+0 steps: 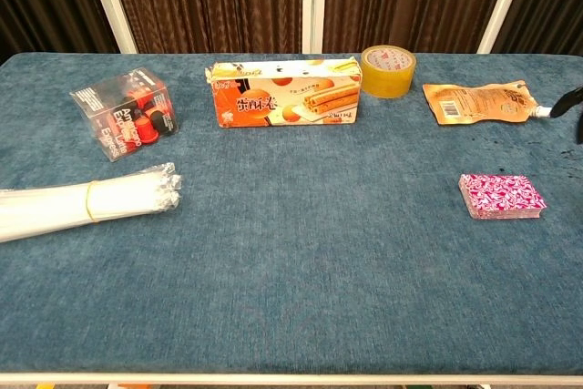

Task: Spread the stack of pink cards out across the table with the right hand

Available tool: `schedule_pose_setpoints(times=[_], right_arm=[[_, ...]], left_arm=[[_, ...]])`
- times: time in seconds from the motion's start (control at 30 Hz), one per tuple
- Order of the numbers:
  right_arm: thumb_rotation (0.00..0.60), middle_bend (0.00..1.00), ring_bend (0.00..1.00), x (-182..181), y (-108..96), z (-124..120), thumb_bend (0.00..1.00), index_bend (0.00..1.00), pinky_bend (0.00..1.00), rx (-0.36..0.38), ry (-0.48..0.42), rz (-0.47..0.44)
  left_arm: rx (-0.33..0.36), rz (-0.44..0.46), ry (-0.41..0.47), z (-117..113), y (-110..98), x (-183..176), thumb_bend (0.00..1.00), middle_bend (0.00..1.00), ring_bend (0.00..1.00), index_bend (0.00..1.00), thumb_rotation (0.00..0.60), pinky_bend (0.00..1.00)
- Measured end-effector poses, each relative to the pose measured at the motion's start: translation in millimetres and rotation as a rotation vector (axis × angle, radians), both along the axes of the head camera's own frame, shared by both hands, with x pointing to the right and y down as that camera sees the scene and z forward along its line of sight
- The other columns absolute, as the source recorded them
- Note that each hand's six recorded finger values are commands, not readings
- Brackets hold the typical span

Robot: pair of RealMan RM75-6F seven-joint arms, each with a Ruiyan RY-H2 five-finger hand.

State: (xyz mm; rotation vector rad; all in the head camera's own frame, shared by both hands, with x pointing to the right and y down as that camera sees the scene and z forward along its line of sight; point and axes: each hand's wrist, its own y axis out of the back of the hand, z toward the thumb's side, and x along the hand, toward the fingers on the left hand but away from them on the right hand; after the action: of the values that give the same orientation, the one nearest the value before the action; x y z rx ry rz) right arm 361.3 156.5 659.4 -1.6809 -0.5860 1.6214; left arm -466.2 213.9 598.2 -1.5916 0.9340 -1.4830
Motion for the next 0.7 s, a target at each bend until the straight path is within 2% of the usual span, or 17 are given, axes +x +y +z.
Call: schedule_pose_setpoints(times=[0.33, 0.53, 0.7], right_arm=[[0.600, 0.29, 0.90, -25, -2, 44, 0.25, 0.22, 0.97, -0.058, 0.021, -0.037], [0.600, 0.23, 0.89, -33, 0, 53, 0.25, 0.23, 0.96, -0.072, 0.013, -0.045], [0.600, 0.23, 0.89, -36, 0, 57, 0.25, 0.23, 0.96, -0.079, 0.022, -0.048]], left_arm=[[-0.006, -0.005, -0.012, 2, 1, -3, 0.00, 0.05, 0.00, 0.05, 0.600, 0.15], [-0.009, -0.015, -0.019, 4, 3, -6, 0.00, 0.05, 0.00, 0.05, 0.600, 0.15], [-0.005, -0.013, -0.013, 4, 2, -5, 0.00, 0.05, 0.00, 0.05, 0.600, 0.15]])
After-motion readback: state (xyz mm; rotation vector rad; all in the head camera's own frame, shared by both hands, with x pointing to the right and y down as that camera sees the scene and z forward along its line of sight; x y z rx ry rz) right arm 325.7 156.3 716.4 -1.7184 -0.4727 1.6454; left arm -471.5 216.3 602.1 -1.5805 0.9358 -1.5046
